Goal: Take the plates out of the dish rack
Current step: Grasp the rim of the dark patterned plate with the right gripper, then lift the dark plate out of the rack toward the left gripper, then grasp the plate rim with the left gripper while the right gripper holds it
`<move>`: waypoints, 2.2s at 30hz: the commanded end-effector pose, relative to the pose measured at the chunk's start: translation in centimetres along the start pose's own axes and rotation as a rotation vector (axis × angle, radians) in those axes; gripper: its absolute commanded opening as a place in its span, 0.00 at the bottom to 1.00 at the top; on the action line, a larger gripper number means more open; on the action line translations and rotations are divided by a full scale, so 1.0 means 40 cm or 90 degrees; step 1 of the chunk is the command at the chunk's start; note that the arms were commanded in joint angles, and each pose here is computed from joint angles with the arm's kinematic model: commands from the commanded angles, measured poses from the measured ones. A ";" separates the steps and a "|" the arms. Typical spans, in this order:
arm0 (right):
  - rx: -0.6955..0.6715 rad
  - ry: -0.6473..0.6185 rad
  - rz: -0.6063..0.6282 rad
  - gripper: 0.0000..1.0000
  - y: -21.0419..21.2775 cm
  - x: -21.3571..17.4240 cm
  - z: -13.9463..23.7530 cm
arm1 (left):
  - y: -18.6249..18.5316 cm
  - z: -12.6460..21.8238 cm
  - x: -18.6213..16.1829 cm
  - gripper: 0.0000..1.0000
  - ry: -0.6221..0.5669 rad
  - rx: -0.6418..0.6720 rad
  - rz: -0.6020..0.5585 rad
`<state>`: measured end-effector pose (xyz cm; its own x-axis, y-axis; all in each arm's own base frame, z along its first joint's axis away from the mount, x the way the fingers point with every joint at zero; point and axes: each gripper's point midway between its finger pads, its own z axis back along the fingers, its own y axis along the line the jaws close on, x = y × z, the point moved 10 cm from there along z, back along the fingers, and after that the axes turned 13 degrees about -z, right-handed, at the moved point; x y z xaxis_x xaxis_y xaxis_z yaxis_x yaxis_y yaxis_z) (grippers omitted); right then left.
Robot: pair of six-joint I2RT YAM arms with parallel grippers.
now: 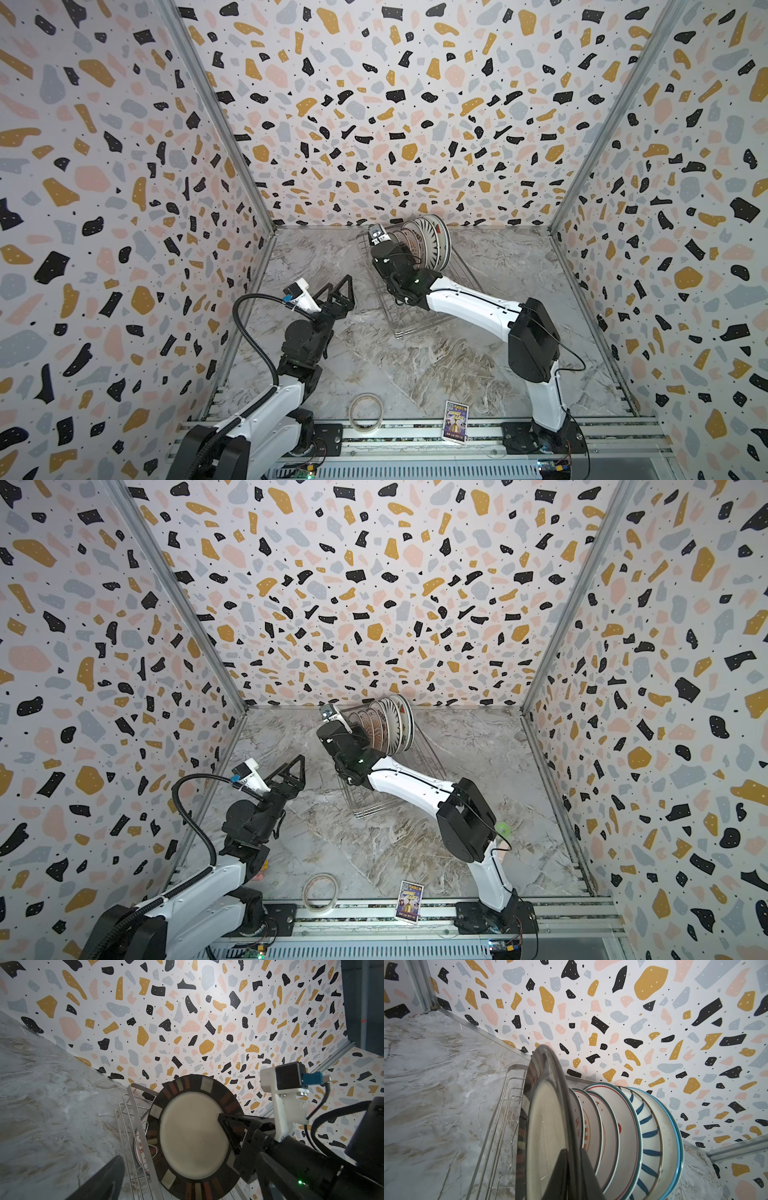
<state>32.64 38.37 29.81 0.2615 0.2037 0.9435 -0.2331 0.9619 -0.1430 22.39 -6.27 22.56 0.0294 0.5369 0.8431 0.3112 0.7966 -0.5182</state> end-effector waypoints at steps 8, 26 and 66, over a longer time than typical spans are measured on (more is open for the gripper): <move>0.125 -0.186 -0.218 0.01 -0.175 0.214 0.200 | -0.035 -0.005 0.011 1.00 -0.017 -0.030 -0.026; 0.421 -0.177 -0.445 0.01 -0.512 0.094 0.278 | -0.146 -0.075 -0.030 1.00 0.070 -0.250 -0.031; 0.624 -0.094 -0.549 0.00 -0.586 -0.081 0.213 | -0.306 -0.143 -0.117 0.25 0.191 -0.341 0.076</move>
<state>29.79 13.87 29.19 0.6821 -0.4466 0.5790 -0.5130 0.2720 0.8142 24.13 -19.85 24.72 0.3700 0.4266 0.8253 0.6740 0.4881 -0.5545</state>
